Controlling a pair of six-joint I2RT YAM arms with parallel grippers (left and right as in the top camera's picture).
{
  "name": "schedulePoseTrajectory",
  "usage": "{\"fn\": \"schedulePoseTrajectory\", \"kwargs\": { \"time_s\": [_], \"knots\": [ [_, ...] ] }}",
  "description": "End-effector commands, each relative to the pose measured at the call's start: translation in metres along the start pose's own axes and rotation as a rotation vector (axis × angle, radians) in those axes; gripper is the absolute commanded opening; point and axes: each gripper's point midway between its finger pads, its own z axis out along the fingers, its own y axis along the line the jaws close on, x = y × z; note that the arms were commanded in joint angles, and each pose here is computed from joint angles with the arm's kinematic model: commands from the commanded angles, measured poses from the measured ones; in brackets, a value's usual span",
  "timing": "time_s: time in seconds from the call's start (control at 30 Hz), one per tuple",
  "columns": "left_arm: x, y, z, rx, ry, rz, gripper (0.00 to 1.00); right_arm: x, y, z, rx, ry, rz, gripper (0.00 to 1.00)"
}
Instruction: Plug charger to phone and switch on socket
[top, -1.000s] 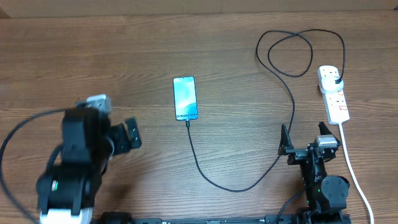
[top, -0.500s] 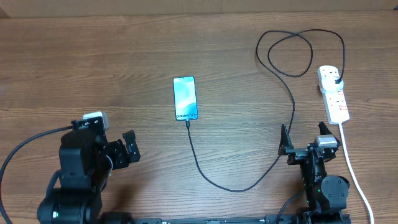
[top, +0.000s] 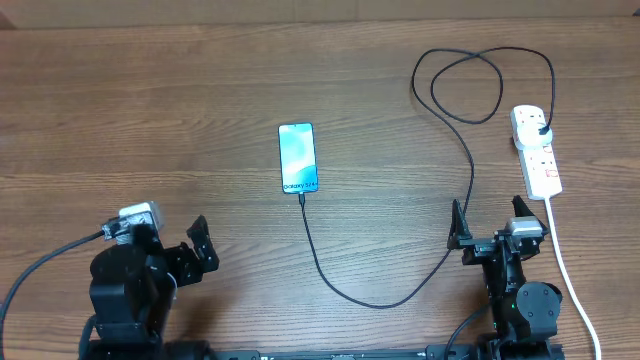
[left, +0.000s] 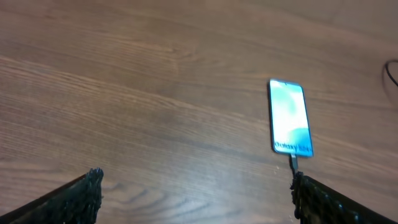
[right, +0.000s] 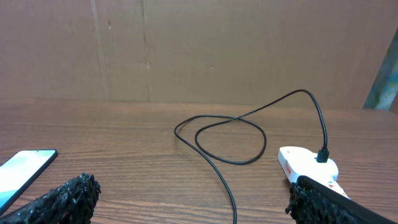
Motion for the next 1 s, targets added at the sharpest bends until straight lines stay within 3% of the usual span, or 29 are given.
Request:
{"fn": "schedulePoseTrajectory", "kwargs": {
  "time_s": [0.0,0.4,0.97],
  "knots": [
    [0.009,-0.002,0.009,0.040,-0.047,0.003,1.00,0.001,-0.003,0.000,0.013,-0.006,0.006,1.00],
    [0.019,-0.008,0.035,0.135,-0.261,0.053,1.00,0.001,-0.003,0.000,0.013,-0.006,0.006,1.00],
    [-0.002,-0.009,0.031,0.161,-0.509,0.088,1.00,0.001,-0.003,0.000,0.013,-0.006,0.006,1.00]
  ]
}}
